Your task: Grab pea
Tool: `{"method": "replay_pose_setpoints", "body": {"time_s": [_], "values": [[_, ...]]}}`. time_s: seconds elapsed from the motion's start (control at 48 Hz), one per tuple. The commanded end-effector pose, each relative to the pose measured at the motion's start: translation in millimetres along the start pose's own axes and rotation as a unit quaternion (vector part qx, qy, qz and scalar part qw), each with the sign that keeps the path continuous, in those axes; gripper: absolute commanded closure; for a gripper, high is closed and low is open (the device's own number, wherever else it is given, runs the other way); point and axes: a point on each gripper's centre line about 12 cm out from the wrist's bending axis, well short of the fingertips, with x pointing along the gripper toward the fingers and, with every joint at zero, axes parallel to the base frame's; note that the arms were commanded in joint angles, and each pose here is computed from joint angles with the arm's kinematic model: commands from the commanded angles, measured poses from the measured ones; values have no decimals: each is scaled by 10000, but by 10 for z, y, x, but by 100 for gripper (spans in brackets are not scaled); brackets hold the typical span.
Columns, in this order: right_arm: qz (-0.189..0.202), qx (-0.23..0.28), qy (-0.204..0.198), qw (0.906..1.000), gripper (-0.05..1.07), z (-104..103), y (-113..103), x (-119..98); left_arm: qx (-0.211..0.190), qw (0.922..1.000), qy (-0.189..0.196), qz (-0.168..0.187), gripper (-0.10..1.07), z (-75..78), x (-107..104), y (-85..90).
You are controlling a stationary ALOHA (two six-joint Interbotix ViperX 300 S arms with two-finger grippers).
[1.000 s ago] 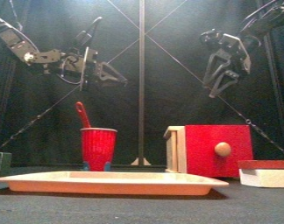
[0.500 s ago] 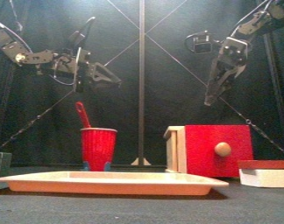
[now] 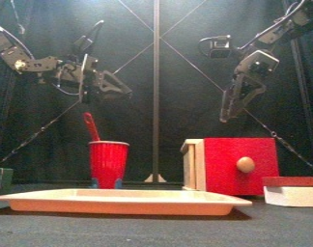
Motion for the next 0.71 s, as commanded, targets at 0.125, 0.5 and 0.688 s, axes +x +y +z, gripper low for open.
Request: {"method": "replay_pose_setpoints", "body": {"time_s": [0.125, 0.5, 0.688], "values": [[-9, -163, 100, 9998, 13, 86, 7, 82, -64, 9999, -47, 92, 37, 9, 25, 30], [11, -343, 626, 9975, 19, 36, -9, 286, -88, 9999, 45, 123, 37, -51, 20, 39], [181, -632, 901, 9938, 19, 44, -13, 392, -115, 9997, 152, 168, 37, -120, 39, 54]]}}
